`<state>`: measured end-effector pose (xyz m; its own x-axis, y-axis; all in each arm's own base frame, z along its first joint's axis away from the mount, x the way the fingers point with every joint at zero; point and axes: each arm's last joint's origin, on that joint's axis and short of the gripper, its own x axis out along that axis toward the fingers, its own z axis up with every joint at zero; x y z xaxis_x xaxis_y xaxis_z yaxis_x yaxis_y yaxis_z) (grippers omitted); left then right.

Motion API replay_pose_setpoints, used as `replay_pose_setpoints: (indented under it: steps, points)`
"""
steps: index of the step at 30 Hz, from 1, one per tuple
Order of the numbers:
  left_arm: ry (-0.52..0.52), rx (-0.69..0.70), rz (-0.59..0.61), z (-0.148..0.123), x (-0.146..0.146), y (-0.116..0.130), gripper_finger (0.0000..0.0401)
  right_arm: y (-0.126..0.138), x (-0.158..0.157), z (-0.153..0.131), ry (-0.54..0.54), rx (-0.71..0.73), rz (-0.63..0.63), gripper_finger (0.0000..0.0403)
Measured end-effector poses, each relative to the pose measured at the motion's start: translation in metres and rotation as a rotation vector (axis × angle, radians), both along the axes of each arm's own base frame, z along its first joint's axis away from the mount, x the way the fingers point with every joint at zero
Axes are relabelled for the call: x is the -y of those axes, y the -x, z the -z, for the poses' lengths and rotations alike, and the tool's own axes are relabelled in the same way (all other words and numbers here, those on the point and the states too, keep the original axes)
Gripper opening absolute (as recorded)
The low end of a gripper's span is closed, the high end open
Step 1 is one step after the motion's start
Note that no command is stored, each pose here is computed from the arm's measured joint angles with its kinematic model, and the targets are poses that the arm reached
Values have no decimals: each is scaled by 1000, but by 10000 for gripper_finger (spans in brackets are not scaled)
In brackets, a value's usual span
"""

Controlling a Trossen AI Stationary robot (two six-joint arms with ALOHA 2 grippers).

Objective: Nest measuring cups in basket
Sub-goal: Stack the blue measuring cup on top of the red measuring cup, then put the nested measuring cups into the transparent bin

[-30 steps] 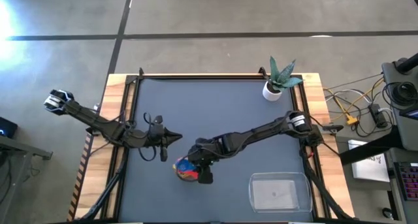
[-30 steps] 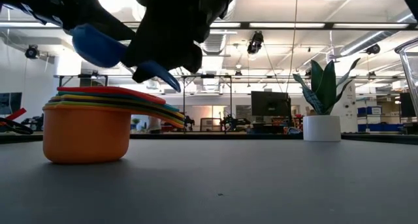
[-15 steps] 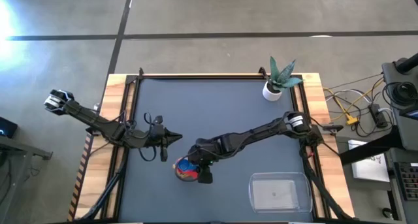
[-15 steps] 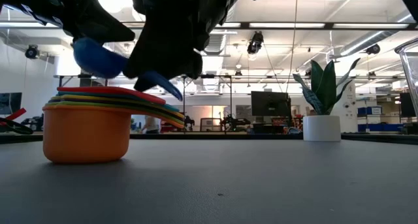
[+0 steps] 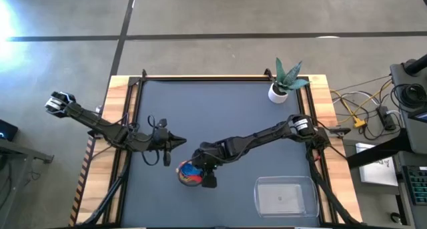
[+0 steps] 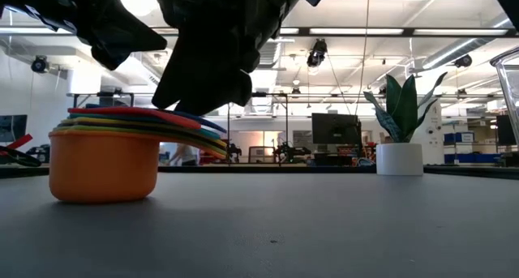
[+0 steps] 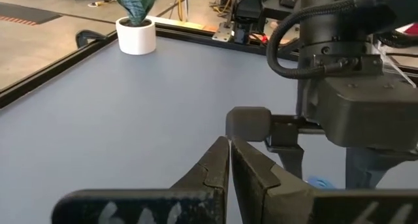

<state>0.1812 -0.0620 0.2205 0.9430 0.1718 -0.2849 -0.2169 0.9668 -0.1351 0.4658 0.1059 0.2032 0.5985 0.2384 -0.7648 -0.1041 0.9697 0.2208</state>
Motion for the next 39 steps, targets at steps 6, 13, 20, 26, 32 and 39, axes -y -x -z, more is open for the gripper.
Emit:
replay_pose_setpoints:
  steps: [6, 13, 20, 26, 32, 39]
  points:
    - [-2, -2, 7, 0, 0, 0, 0, -3, -1, -9, 16, 33, -28, 239]
    - [-5, -2, 7, 0, 0, 0, 0, -4, -6, -25, -29, 44, -57, 292]
    - [-16, -5, 11, 0, 0, 0, 0, 0, -9, -22, -31, -4, -60, 366]
    - [-25, -5, 12, 0, 0, 0, 0, -1, -6, -22, 36, 10, -3, 397]
    - [-33, 0, 12, 0, 0, 0, 0, -5, -8, -17, 15, 8, 12, 400]
    - [-31, 7, 9, -1, 0, 0, 0, -17, -15, -4, 44, -33, 30, 400]
